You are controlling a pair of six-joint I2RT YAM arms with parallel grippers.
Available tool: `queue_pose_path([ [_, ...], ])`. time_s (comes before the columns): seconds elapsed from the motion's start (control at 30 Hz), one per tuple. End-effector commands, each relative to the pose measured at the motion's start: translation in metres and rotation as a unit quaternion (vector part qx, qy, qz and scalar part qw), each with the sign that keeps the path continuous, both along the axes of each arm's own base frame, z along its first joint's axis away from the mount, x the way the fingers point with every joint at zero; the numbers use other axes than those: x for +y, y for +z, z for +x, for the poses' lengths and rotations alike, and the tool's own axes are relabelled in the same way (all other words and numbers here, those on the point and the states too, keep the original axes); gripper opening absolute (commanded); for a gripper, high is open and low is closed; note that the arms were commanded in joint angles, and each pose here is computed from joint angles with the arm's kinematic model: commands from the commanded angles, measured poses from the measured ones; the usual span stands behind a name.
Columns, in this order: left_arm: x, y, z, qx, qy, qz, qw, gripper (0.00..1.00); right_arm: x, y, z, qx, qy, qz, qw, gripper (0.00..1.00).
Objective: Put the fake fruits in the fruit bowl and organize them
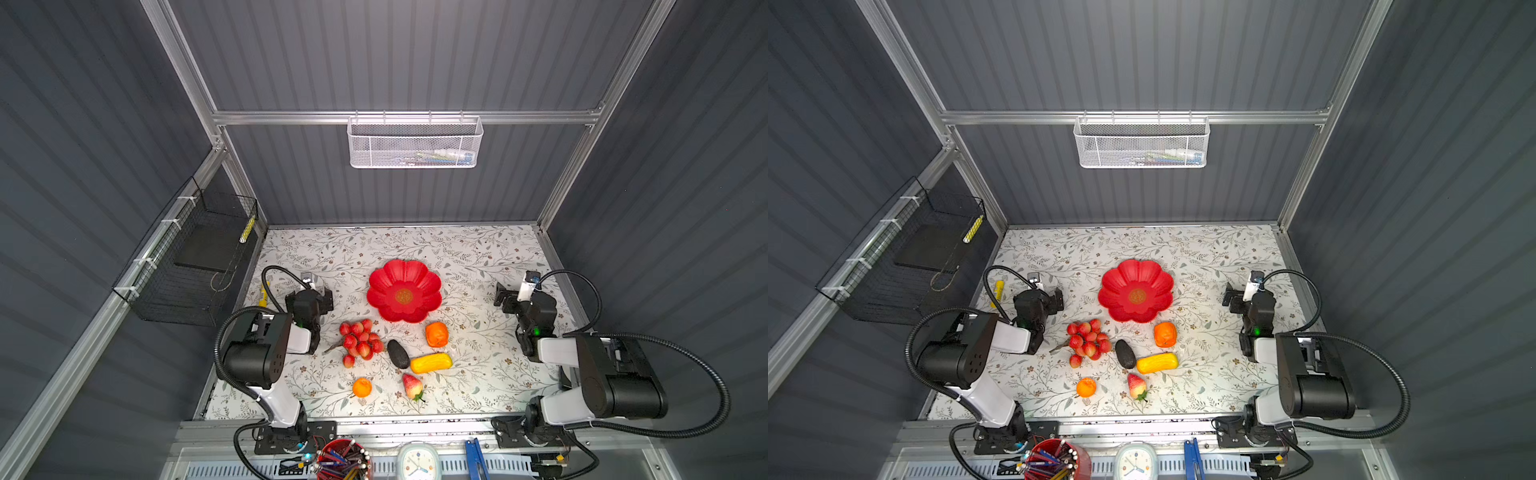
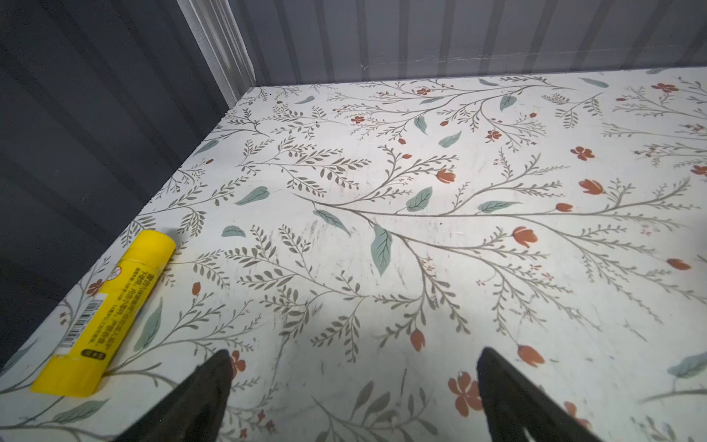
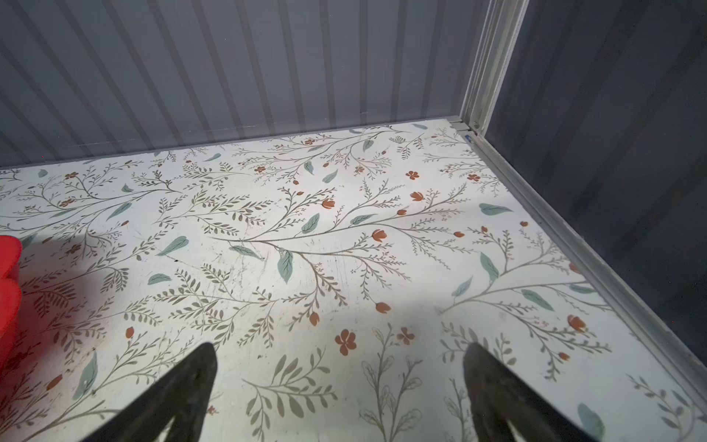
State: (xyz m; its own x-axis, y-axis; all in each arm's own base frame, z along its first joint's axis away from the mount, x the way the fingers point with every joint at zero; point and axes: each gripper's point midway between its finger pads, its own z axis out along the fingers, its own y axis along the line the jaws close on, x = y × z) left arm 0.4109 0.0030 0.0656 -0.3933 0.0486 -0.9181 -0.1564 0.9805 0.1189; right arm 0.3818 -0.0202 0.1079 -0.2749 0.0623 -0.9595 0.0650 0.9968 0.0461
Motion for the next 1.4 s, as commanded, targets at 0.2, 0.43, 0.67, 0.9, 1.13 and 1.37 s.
queue_pose_path([
  [0.2, 0.005, 0.002, 0.002, -0.004, 0.012, -0.003, 1.0, 1.0, 0.0, 0.011, 0.005, -0.015, 0.003, -0.001, 1.0, 0.99],
  [0.43, 0.005, 0.002, 0.003, -0.003, 0.012, -0.003, 1.0, 1.0, -0.001, 0.01, 0.005, -0.014, 0.002, -0.001, 1.0, 0.99],
  [0.67, 0.005, 0.001, 0.003, -0.002, 0.011, -0.004, 1.0, 1.0, -0.001, 0.011, 0.006, -0.015, 0.002, -0.001, 1.0, 0.99],
  [0.9, 0.005, 0.001, 0.002, -0.003, 0.012, -0.004, 1.0, 1.0, -0.002, 0.011, 0.005, -0.016, 0.0, -0.002, 1.0, 0.99],
  [1.13, 0.008, 0.038, 0.001, -0.014, 0.02, -0.001, 1.0, 0.99, -0.029, 0.046, -0.002, 0.054, -0.107, 0.049, 0.992, 0.99],
  [1.37, 0.006, 0.123, -0.008, -0.048, 0.047, -0.101, 0.993, 0.99, 0.004, 0.085, -0.014, 0.012, -0.03, 0.186, 0.982, 0.99],
])
